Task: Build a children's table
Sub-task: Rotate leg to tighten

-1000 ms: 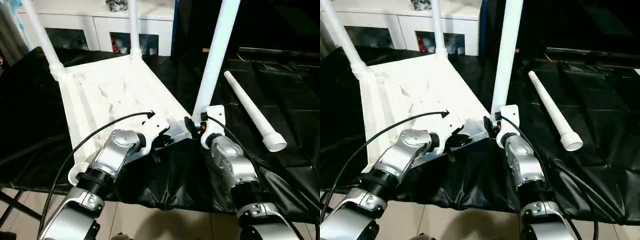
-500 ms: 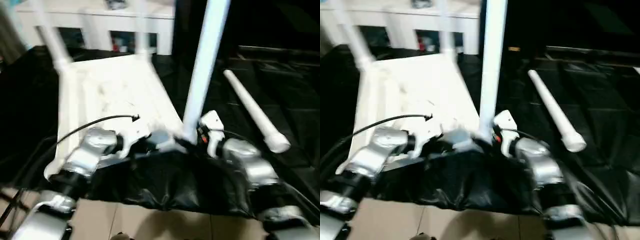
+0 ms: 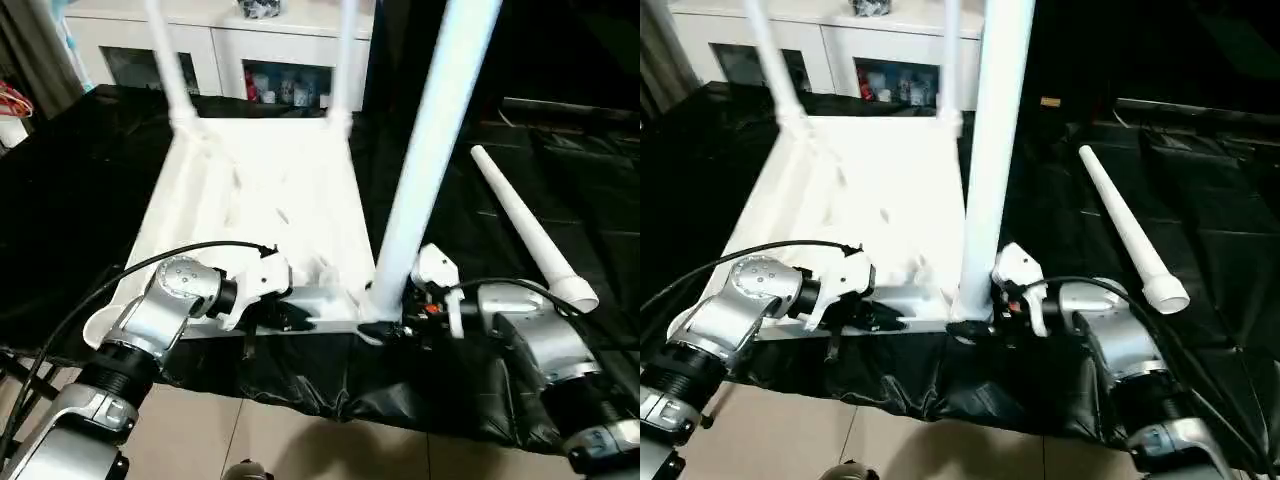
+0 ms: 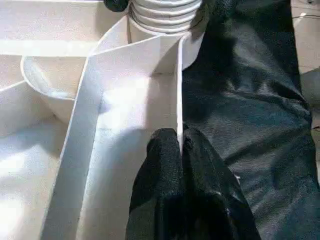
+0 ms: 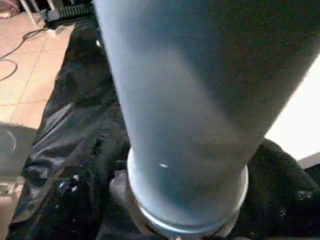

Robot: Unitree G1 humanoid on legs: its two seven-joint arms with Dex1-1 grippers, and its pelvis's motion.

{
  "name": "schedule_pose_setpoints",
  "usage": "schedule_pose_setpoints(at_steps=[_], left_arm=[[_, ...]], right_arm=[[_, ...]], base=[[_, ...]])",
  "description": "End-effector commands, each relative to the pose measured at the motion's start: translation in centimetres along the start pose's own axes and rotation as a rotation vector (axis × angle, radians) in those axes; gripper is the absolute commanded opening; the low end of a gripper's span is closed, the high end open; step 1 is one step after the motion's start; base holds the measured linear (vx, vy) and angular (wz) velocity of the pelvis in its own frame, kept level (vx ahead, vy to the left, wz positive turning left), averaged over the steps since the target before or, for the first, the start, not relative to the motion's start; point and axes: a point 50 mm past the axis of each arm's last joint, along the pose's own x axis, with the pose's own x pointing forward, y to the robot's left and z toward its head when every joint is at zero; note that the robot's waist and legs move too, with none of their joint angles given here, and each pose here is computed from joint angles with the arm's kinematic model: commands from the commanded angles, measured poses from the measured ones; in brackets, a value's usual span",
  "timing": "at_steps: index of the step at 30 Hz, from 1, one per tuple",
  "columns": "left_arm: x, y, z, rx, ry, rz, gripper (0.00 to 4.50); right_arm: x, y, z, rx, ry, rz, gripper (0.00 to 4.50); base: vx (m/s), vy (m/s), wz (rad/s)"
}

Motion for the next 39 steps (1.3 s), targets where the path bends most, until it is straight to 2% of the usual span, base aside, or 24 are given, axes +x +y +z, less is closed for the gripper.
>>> schedule_pose_setpoints(at_steps=[1,4,6,10,12,13,14,16,17,25,26,27,30,31,33,36,37,39], left_arm=[[0.5,-0.1,0.5,0.024,-0.018,-0.01,0.0],[0.5,0.0,0.3,0.019,-0.014,-0.004,0.0],[0.5,0.0,0.4,0.014,-0.017,0.005,0.0],[0.9,0.6,0.8,-0.009,-0.044,0.077,0.0],[1.4,1.1,1.3,-0.035,-0.057,0.148,0.0],[1.4,1.1,1.3,-0.035,-0.057,0.148,0.0],[1.8,1.5,1.6,-0.053,-0.061,0.188,0.0],[2.2,1.7,1.9,-0.063,-0.068,0.216,0.0],[3.0,2.2,2.7,-0.07,-0.075,0.271,0.0],[5.9,3.0,5.0,-0.097,-0.084,0.421,0.0],[6.3,3.0,5.4,-0.092,-0.086,0.432,0.0],[6.9,2.8,5.8,-0.075,-0.09,0.43,0.0],[7.2,2.6,6.1,-0.045,-0.104,0.418,0.0],[7.3,2.5,6.1,-0.043,-0.109,0.413,0.0],[7.2,2.4,6.0,-0.04,-0.105,0.402,0.0],[6.8,2.0,5.7,-0.028,-0.105,0.362,0.0],[6.7,1.9,5.5,-0.021,-0.108,0.344,0.0],[5.9,1.3,4.8,-0.011,-0.113,0.279,0.0]], right_arm=[[1.2,1.2,0.5,-0.022,-0.021,0.109,3.3],[1.5,1.6,0.4,-0.006,-0.027,0.119,3.15],[1.6,1.6,0.2,0.001,-0.031,0.113,2.86],[2.5,1.3,0.1,0.048,-0.09,0.007,2.75],[3.4,0.4,0.1,0.091,-0.12,-0.14,2.7],[3.4,0.4,0.1,0.091,-0.12,-0.14,2.7],[3.8,-0.2,-0.1,0.125,-0.125,-0.234,2.69],[4.3,-0.5,-0.1,0.15,-0.137,-0.298,2.69],[5.1,-1.1,-0.3,0.219,-0.151,-0.423,2.69],[7.6,-2.4,-0.4,0.393,-0.163,-0.757,2.67],[8.0,-2.5,-0.2,0.395,-0.158,-0.781,2.67],[8.7,-2.5,0.3,0.355,-0.153,-0.797,2.67],[8.8,-2.4,0.8,0.285,-0.169,-0.781,2.67],[8.8,-2.4,0.8,0.283,-0.173,-0.776,3.02],[8.7,-2.4,0.9,0.306,-0.198,-0.748,3.37],[8.5,-2.2,1.1,0.307,-0.225,-0.684,3.4],[8.3,-2.2,1.0,0.296,-0.226,-0.666,3.6],[7.7,-1.9,1.0,0.23,-0.213,-0.566,3.81]], base=[[0.0,0.0,0.0],[0.0,0.0,0.0],[0.0,0.0,0.0],[0.0,0.0,0.0],[0.0,0.0,0.0],[0.0,0.0,0.0],[0.0,0.0,0.0],[0.0,0.0,0.0],[0.0,0.0,0.0],[0.0,0.0,0.0],[0.0,0.0,0.0],[0.0,0.0,0.0],[0.0,0.0,0.0],[0.0,0.0,0.0],[0.0,0.0,0.0],[0.0,0.0,0.0],[0.0,0.0,0.0],[0.0,0.0,0.0]])
